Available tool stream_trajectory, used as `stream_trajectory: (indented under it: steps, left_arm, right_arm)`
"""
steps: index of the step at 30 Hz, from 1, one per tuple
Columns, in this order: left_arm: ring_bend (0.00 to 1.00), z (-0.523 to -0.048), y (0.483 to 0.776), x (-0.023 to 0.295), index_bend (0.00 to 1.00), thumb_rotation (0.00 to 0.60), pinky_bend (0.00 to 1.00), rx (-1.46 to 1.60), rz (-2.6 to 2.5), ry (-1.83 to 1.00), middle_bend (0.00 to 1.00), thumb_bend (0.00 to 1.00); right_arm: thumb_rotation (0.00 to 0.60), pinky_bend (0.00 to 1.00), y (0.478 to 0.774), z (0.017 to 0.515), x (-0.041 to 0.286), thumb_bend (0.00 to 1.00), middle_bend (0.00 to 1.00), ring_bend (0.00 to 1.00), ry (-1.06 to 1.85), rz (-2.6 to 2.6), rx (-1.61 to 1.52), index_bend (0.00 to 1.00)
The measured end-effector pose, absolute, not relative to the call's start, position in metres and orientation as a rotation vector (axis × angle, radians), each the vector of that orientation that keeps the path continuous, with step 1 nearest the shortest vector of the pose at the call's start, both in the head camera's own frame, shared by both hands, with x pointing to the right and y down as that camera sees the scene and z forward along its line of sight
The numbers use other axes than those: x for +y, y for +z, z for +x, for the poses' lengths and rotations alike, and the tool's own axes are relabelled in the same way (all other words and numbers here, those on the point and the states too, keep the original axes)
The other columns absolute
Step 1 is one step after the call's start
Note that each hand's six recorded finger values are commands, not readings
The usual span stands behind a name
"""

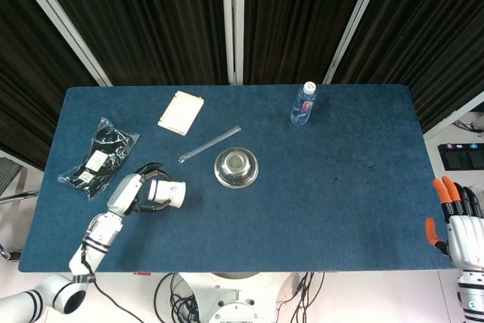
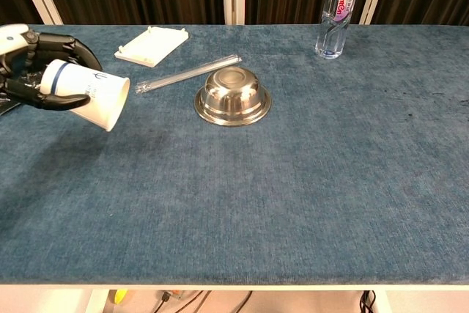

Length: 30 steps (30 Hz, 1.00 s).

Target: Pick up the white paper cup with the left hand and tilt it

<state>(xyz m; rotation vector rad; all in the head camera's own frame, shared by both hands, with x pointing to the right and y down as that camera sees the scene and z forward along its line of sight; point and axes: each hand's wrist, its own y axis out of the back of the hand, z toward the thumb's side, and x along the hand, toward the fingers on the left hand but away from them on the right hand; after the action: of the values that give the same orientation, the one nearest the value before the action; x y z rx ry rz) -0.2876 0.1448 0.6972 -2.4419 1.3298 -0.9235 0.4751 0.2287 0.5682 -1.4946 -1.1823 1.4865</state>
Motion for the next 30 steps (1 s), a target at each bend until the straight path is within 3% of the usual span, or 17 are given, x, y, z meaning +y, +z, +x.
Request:
stream_trajectory:
  steps: [7, 12, 16, 20, 26, 30]
  left_arm:
    - [0.14, -0.283, 0.722, 0.153, 0.41, 0.6, 0.15, 1.444, -2.542, -0.883, 0.44, 0.24]
    - [0.11, -0.284, 0.729, 0.156, 0.38, 0.6, 0.12, 1.433, -2.562, -0.881, 0.35, 0.24]
    - [0.06, -0.283, 0.73, 0.161, 0.27, 0.6, 0.11, 1.361, -2.57, -0.87, 0.26, 0.23]
    - [0.04, -0.284, 0.73, 0.164, 0.19, 0.6, 0.1, 1.322, -2.557, -0.861, 0.23, 0.2]
    - [0.01, -0.286, 0.727, 0.164, 0.18, 0.6, 0.09, 1.28, -2.519, -0.858, 0.21, 0.18]
    - [0.0, -0.287, 0.716, 0.16, 0.16, 0.6, 0.04, 1.203, -2.455, -0.855, 0.15, 0.18]
  right_arm:
    - [0.6, 0.0, 0.566, 0.475, 0.229, 0.48, 0.0, 0.0, 1.479, -1.495, -1.186, 0.0]
    - [0.6, 0.0, 0.565, 0.475, 0.228, 0.48, 0.0, 0.0, 1.473, -1.494, -1.189, 0.0]
    - [0.6, 0.0, 0.566, 0.475, 0.228, 0.48, 0.0, 0.0, 1.476, -1.499, -1.181, 0.0]
    - [0.6, 0.0, 0.566, 0.474, 0.228, 0.48, 0.0, 0.0, 1.475, -1.497, -1.181, 0.0]
    - [0.6, 0.0, 0.565, 0.477, 0.229, 0.48, 0.0, 0.0, 1.48, -1.49, -1.187, 0.0]
    - [0.6, 0.0, 0.562, 0.479, 0.229, 0.48, 0.0, 0.0, 1.481, -1.48, -1.19, 0.0]
